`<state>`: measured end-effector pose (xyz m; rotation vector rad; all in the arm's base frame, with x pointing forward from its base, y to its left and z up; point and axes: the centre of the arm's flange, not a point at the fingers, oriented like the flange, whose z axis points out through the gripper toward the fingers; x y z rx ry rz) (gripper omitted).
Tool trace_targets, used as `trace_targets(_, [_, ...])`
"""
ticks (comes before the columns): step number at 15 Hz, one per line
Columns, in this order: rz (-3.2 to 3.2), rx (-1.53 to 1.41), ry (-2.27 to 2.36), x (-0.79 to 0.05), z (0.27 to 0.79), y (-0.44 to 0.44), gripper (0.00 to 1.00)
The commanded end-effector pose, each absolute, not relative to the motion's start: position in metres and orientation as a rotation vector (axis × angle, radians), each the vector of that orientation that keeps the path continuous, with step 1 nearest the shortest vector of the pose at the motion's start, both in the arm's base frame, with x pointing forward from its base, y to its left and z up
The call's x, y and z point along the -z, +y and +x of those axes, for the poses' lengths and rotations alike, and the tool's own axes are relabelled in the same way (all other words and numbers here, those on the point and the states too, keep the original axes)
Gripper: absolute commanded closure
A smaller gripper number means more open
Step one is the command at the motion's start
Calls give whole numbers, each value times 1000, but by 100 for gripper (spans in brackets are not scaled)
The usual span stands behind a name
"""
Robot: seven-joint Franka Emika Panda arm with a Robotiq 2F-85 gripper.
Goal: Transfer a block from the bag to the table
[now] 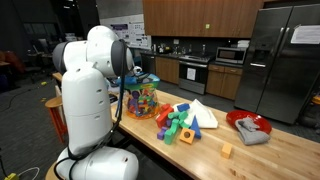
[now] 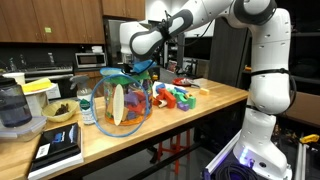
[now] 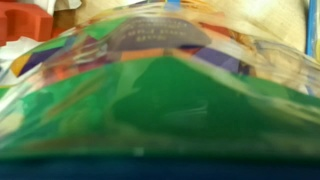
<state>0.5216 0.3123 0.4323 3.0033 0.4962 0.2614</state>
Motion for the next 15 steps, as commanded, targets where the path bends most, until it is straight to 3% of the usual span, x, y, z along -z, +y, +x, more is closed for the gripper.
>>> trace_targets(1, [3031, -260, 507, -423, 516, 319, 0])
trace_targets(15, [3153, -226, 429, -395, 501, 326, 0])
